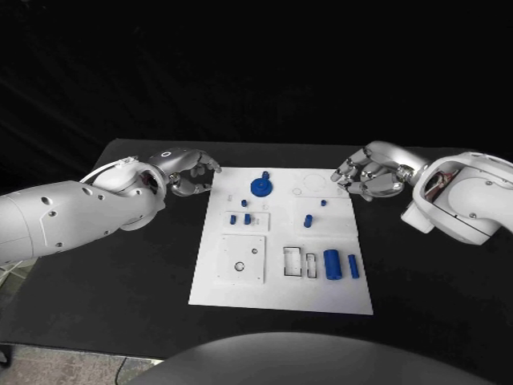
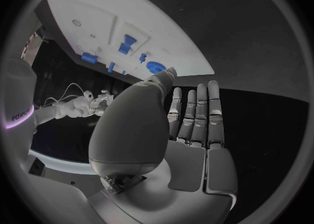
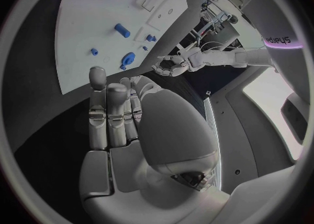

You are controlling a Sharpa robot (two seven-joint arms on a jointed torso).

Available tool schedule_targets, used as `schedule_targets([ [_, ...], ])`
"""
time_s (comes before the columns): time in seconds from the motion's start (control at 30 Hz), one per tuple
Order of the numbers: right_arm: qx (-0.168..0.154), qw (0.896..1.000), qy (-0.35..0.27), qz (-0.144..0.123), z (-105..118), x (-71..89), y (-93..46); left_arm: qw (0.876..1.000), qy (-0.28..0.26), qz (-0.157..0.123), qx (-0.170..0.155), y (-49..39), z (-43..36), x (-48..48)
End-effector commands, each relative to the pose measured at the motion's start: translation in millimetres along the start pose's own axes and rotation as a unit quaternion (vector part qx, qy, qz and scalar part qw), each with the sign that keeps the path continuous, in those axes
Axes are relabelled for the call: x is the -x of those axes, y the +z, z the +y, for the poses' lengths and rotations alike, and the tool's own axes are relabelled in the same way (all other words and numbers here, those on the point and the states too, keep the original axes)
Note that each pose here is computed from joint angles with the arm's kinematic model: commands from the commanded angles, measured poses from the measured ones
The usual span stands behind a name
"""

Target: Assemble the parts on the task board

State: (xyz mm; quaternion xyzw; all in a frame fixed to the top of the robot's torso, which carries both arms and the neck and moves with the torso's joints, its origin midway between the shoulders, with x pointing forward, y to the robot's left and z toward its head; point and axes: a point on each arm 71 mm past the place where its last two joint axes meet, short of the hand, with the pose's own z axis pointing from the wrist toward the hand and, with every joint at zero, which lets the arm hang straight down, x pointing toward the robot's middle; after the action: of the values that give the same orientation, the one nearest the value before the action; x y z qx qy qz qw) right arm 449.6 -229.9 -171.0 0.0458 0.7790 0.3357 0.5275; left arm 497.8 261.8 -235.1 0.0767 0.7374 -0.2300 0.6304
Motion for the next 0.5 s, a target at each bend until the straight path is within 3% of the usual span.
schedule_targets([
  [0.03, -0.016, 0.995, -0.100, 0.022, 10, 6.0, 6.9, 0.984, -0.165, -0.057, -0.035, -5.9, -8.3, 9.3],
  [0.17, -0.009, 0.983, -0.179, 0.025, 22, 12.2, 17.3, 0.961, -0.262, -0.076, -0.056, -12.3, -16.3, 12.0],
  [0.27, -0.002, 0.971, -0.238, 0.026, 29, 12.8, 25.4, 0.929, -0.356, -0.079, -0.061, -17.3, -26.1, 12.0],
  [0.33, 0.001, 0.964, -0.266, 0.027, 30, 11.0, 28.7, 0.900, -0.426, -0.073, -0.061, -20.9, -34.3, 10.7],
  [0.37, 0.004, 0.958, -0.287, 0.027, 29, 8.6, 30.4, 0.870, -0.485, -0.067, -0.058, -24.3, -41.2, 9.4],
  [0.4, 0.007, 0.954, -0.299, 0.025, 29, 7.1, 31.2, 0.853, -0.515, -0.063, -0.057, -26.5, -45.2, 8.7],
  [0.5, 0.013, 0.945, -0.327, 0.019, 25, 2.1, 32.9, 0.819, -0.568, -0.055, -0.057, -32.3, -53.6, 7.4],
])
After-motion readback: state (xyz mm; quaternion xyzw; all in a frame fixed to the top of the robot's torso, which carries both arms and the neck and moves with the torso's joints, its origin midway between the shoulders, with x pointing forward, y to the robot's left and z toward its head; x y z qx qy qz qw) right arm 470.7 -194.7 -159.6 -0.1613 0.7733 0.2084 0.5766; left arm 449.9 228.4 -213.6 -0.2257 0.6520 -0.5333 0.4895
